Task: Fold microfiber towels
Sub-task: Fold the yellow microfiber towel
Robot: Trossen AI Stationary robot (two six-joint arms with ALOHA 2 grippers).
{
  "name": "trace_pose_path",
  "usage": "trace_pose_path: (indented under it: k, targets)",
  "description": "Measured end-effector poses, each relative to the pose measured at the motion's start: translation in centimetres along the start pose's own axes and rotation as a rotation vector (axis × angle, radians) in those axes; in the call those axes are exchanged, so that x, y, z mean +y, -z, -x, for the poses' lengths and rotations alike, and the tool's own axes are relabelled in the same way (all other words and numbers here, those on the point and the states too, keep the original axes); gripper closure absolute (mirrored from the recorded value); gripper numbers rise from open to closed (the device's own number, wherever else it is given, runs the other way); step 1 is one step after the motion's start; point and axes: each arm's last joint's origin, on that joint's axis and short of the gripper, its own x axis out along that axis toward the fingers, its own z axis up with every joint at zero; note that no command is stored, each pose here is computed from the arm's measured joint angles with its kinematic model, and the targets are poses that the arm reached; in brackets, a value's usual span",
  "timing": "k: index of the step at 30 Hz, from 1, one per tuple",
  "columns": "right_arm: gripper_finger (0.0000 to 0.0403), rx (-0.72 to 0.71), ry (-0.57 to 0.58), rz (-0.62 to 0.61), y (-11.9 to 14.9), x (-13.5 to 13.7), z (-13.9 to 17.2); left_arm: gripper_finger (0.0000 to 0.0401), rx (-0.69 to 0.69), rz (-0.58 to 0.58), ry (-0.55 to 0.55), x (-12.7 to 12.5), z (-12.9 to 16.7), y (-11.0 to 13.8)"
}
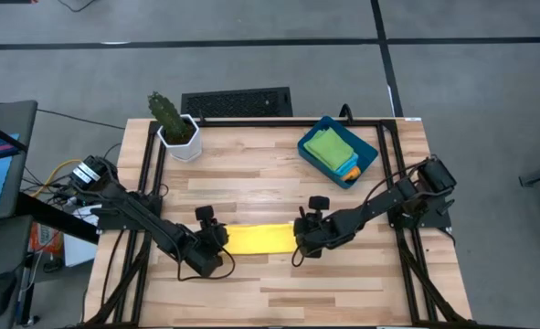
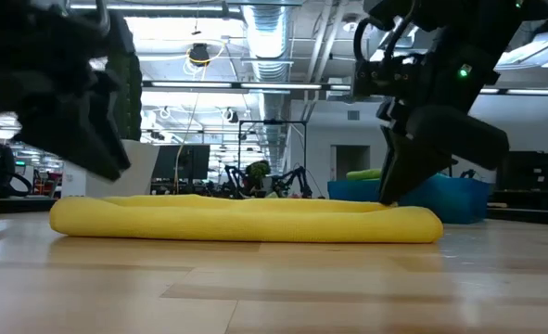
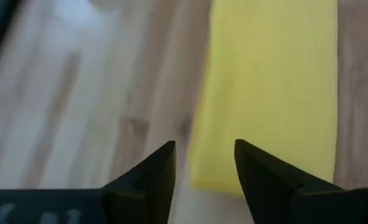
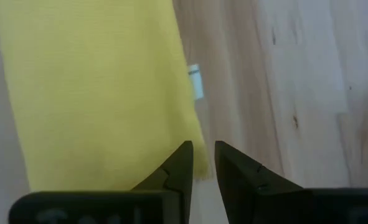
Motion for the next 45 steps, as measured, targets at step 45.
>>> trace_pose_path:
  k: [45]
  targets:
    - [0.0382, -0.555, 0.094, -0.244, 4.0, 1.1, -2.3, 0.0400, -0.341, 0.354, 0.086, -2.6, -6.3, 4.9]
